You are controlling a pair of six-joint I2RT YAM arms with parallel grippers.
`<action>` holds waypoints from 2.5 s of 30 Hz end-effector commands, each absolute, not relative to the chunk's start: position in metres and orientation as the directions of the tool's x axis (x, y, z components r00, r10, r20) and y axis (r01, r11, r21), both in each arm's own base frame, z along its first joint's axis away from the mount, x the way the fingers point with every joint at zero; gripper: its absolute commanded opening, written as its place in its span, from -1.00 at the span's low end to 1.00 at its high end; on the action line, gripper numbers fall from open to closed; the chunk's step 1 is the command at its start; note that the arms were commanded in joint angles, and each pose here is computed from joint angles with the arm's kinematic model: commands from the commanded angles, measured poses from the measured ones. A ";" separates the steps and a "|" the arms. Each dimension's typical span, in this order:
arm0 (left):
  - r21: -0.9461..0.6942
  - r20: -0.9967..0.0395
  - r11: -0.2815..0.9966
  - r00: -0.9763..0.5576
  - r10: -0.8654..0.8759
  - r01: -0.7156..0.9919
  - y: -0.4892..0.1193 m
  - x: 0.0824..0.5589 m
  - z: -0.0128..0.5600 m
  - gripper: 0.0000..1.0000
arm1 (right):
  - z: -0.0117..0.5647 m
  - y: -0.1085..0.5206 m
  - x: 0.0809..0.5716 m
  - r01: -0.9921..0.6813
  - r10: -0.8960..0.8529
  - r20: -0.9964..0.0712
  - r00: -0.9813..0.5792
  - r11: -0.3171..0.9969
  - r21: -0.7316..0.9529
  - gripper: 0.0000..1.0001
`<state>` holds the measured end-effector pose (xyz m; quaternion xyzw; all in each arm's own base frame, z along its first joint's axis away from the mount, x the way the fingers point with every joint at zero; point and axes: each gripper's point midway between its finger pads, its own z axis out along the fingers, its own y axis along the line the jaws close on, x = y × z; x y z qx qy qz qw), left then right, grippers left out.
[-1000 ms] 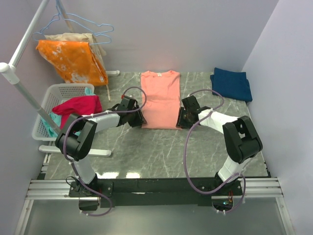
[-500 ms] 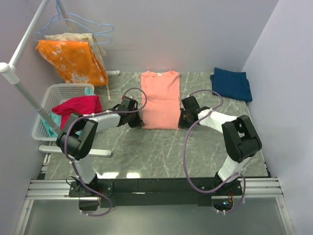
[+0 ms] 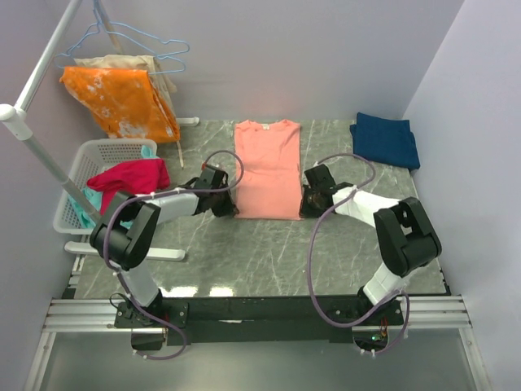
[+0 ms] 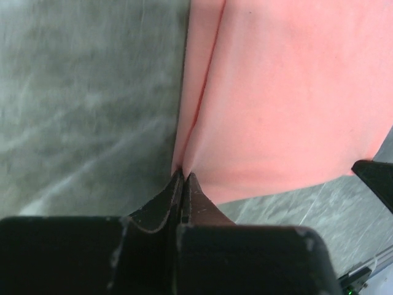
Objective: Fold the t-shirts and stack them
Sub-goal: Fold the tshirt
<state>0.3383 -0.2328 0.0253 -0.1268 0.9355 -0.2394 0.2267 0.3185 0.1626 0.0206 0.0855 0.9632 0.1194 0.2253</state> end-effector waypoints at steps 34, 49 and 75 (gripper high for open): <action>-0.402 -0.647 0.886 -0.612 -0.455 -0.233 -0.180 0.238 0.165 -0.98 | 0.174 0.182 0.240 -0.054 0.225 -0.659 -0.718 0.926 0.374 -1.00; -0.248 -0.756 0.889 -0.497 -0.426 -0.385 -0.180 0.327 0.190 -0.98 | 0.221 0.190 0.328 -0.021 0.241 -0.742 -0.625 0.946 0.325 -1.00; -0.148 -0.774 0.897 -0.516 -0.368 -0.417 -0.180 0.518 0.147 -0.98 | 0.185 0.208 0.525 0.039 0.290 -0.691 -0.662 0.934 0.355 -1.00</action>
